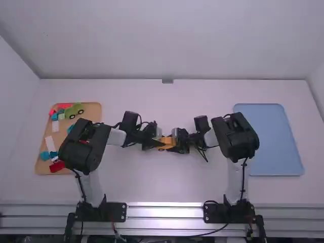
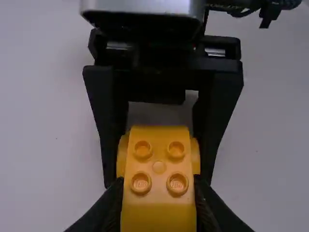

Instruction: Assemble lego blocks to make yellow taxi

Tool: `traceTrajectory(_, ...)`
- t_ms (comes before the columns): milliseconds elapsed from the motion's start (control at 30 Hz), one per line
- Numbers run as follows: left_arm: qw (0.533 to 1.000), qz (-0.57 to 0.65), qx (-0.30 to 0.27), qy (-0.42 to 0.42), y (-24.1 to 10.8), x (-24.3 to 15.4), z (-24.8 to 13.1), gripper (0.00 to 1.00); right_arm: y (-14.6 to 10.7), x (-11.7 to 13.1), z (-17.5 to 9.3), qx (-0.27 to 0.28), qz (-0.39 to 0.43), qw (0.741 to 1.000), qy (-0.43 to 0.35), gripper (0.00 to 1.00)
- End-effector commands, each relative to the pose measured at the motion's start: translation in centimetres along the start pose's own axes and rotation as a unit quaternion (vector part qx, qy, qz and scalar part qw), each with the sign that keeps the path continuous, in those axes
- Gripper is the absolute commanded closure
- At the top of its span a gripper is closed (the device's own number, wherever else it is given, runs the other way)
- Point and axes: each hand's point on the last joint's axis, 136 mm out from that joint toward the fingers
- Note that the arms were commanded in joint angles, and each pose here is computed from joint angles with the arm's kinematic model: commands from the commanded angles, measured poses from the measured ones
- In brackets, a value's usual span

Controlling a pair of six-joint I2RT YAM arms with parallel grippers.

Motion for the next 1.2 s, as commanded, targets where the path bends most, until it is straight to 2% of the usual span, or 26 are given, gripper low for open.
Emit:
traceTrajectory(0, 0.998, -0.029, 0.049, -0.007, -2.9, -1.3, 0.9, 0.98, -0.2, 0.0, 0.4, 0.003, 0.004, 1.0, 0.004, 0.62)
traceTrajectory(267, 0.989, -0.03, 0.145, -0.006, -5.4, -2.6, 2.1, 0.98, -0.2, 0.0, 0.4, 0.003, 0.004, 1.0, 0.004, 0.62)
traceTrajectory(567, 0.983, -0.024, 0.181, -0.005, -6.3, -3.0, 2.3, 0.98, -0.2, 0.1, 0.4, 0.002, 0.006, 1.0, 0.005, 0.61)
traceTrajectory(600, 0.984, -0.026, 0.179, -0.001, -6.2, -2.6, 2.2, 0.96, -0.2, 0.1, 0.4, 0.003, 0.006, 1.0, 0.005, 0.61)
traceTrajectory(633, 0.985, -0.03, 0.17, -0.001, -5.8, -2.4, 2.3, 0.88, -0.2, 0.1, 0.4, 0.002, 0.006, 1.0, 0.005, 0.61)
traceTrajectory(733, 0.988, -0.029, 0.152, -0.001, -4.6, -1.9, 2.4, 0.85, -0.2, 0.1, 0.4, 0.002, 0.006, 1.0, 0.005, 0.61)
traceTrajectory(767, 0.989, -0.025, 0.144, 0.001, -4.0, -1.5, 2.3, 0.8, -0.2, 0.1, 0.4, 0.003, 0.006, 1.0, 0.005, 0.6)
traceTrajectory(867, 0.99, -0.016, 0.14, 0.009, -3.3, -0.7, 2.2, 0.78, -0.2, 0.1, 0.5, 0.002, 0.006, 1.0, 0.006, 0.61)
traceTrajectory(1167, 0.991, 0.008, 0.131, 0.026, -1.6, 0.3, 1.6, 0.62, -0.2, 0.0, 0.4, 0.002, 0.006, 1.0, 0.004, 0.61)
Point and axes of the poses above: each hand's point on the last joint's axis, 136 mm out from that joint toward the fingers, its own z axis out along the fingers, its own x axis along the line the jaws close on, y = z × x, and after that the axes turned 5 degrees about z, right-handed
